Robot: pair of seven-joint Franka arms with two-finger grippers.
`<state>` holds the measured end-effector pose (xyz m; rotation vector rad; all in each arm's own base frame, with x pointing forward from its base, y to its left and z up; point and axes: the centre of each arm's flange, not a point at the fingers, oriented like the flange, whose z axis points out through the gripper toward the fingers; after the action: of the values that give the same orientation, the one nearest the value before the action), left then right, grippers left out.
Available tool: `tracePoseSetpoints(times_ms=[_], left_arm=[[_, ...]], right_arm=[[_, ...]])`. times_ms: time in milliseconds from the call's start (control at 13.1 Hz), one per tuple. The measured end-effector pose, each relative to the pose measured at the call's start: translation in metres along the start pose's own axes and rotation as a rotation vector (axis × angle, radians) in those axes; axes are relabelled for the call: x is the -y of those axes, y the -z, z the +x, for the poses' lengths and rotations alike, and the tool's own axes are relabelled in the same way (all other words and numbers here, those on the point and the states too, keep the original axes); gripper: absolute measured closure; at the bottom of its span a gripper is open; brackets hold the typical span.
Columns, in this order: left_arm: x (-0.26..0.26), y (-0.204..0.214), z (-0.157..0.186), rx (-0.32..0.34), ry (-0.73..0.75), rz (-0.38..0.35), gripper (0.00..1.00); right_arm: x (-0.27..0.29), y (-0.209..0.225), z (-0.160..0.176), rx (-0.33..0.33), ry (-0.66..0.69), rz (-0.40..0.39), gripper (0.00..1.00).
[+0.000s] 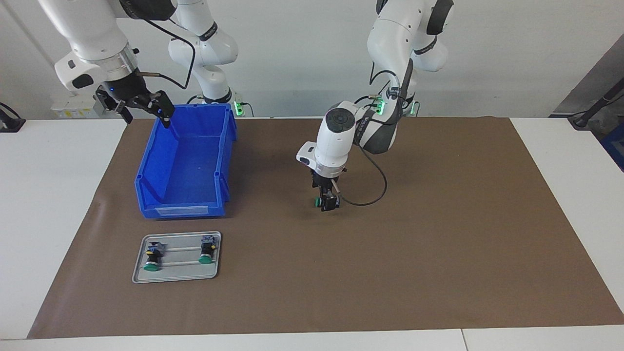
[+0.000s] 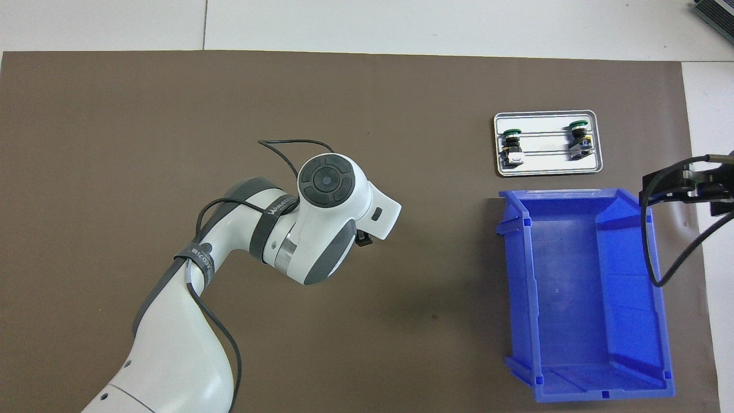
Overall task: Place and press button with both arms
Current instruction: 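Lower the left gripper onto the green button and close on it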
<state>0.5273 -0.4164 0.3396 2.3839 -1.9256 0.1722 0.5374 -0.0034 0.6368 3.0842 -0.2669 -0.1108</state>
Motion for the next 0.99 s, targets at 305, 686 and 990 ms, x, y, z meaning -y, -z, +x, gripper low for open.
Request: tracePoseSetpoints(times_ms=[305,686,990], left_arm=[[0.0,-0.023,-0.001,0.011,-0.002,-0.005,0.01],[-0.004,-0.044,0.0,0.026,-0.009,-0.016,0.04],[-0.002,-0.042,0.0,0.029,-0.012,-0.009,0.19]], right_arm=[[0.003,-0.001,0.0,0.002,0.002,0.001,0.0],[0.004,-0.001,-0.001,0.002,0.004,0.001,0.0],[0.004,-0.001,-0.001,0.002,0.005,0.001,0.0]])
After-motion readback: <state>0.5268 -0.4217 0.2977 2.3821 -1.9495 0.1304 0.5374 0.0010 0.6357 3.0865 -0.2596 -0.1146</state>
